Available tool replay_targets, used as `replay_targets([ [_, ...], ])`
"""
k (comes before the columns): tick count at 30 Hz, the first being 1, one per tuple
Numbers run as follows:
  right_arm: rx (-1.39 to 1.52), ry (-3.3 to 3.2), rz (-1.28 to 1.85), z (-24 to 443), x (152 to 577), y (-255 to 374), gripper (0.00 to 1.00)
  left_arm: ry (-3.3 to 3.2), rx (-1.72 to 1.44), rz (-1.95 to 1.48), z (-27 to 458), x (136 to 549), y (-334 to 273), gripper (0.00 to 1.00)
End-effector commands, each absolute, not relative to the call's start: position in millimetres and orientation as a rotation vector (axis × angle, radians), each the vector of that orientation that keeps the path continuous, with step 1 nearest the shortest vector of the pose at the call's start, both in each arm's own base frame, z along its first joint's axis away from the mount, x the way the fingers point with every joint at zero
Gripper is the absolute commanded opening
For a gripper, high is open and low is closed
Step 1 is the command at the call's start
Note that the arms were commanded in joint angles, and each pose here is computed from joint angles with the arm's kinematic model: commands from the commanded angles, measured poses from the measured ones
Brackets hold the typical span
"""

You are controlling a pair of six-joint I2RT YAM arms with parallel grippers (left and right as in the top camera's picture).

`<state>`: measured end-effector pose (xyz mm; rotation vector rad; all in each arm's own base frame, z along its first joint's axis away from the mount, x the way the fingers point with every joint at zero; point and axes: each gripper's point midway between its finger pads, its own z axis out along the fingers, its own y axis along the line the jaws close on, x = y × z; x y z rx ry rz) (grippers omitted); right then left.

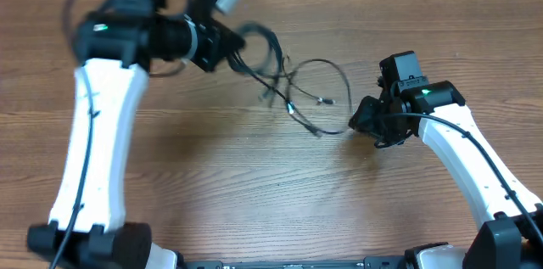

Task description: Untangle cables

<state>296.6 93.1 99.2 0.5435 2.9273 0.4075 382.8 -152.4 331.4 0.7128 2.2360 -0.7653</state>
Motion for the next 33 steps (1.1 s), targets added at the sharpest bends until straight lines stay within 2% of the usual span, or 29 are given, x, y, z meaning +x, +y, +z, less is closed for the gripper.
replay_targets([
  [1,0.656,2.89,0.382,102.1,302.0,78.5,0.58,2.097,0.552,-0.646,398.4,393.4,-118.1,0.04],
  [4,0.648,2.891,0.422,103.4,302.6,82.6,0.75,2.037,0.481,-0.702,421.8,397.2,-112.7,0.04],
  [6,0.572,2.895,0.51,106.6,304.1,93.3,0.8,2.014,0.51,-0.766,425.9,392.7,-120.4,0.04],
  [12,0.058,2.778,1.027,140.7,306.2,153.8,0.81,2.135,0.551,-0.851,389.2,384.9,-146.1,0.04],
  [16,-0.111,2.679,1.196,158.1,304.3,171.7,0.82,2.223,0.639,-0.893,357.3,377.1,-166.2,0.04],
  [33,-0.287,2.491,1.403,188.0,307.1,192.4,0.81,2.547,0.811,-0.842,263.0,362.3,-192.9,0.04],
])
